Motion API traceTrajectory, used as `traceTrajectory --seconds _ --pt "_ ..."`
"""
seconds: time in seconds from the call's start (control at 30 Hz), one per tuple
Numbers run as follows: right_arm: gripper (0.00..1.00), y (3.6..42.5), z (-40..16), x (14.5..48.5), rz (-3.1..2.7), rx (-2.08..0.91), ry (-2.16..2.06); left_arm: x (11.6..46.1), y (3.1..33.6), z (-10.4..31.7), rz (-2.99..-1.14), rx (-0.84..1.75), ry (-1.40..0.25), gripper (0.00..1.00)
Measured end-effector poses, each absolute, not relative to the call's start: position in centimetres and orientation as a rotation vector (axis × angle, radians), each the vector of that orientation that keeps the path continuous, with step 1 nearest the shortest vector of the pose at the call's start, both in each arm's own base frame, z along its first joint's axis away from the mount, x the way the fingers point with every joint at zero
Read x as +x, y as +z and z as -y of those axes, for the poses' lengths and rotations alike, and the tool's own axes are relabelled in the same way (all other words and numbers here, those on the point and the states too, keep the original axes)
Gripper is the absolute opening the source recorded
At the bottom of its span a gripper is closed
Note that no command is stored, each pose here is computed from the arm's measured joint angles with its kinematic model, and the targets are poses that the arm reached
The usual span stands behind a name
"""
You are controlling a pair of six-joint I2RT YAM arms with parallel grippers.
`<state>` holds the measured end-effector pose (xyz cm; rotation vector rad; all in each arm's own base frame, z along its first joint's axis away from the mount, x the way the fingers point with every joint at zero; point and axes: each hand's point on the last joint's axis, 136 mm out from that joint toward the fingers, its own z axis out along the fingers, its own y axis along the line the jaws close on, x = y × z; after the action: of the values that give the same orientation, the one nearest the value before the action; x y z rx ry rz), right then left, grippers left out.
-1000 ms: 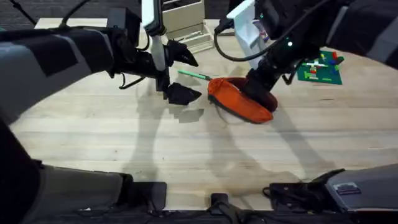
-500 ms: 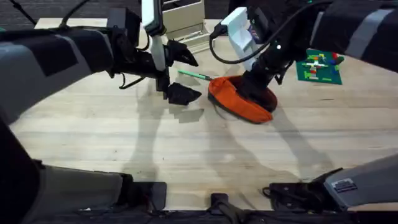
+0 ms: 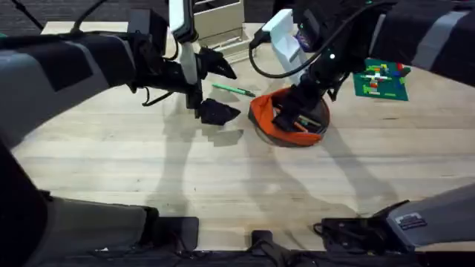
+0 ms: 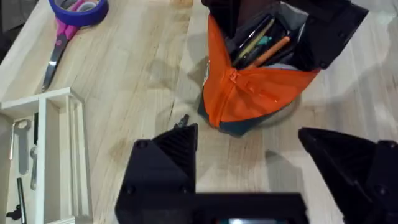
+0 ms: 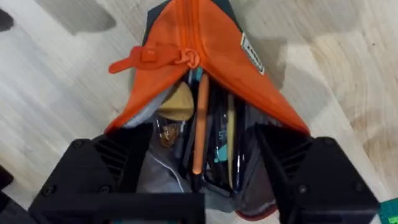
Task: Unzip the bag, pick up the pens from the table one at a time and place them inside, then zip the bag closed.
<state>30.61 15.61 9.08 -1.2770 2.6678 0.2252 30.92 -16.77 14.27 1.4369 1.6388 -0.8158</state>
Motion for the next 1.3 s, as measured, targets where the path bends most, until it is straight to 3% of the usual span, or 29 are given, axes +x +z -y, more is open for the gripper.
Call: traceTrajectory --seconds 0.6,0.77,0.87,1.0,1.3 --pt "0.997 9.4 -15.3 30.4 -2.674 -1.279 0.206 30.9 14.3 16.8 -1.638 1.437 -0.815 0.993" --pt "0.997 12.0 -14.9 30.0 -2.62 -1.258 0.178 31.0 14.3 16.8 -1.638 1.437 -0.813 0.994" --pt "0.998 16.3 -14.4 29.1 -2.509 -1.216 0.151 31.2 13.8 16.5 -1.662 1.447 -0.781 0.994" --pt "0.998 22.3 -12.3 24.9 -2.382 -1.168 0.115 33.2 12.9 14.7 -1.739 1.51 -0.572 0.993" --pt "0.997 24.1 -11.0 21.6 -2.382 -1.104 0.122 36.3 14.2 14.5 -1.668 1.694 -0.23 0.992"
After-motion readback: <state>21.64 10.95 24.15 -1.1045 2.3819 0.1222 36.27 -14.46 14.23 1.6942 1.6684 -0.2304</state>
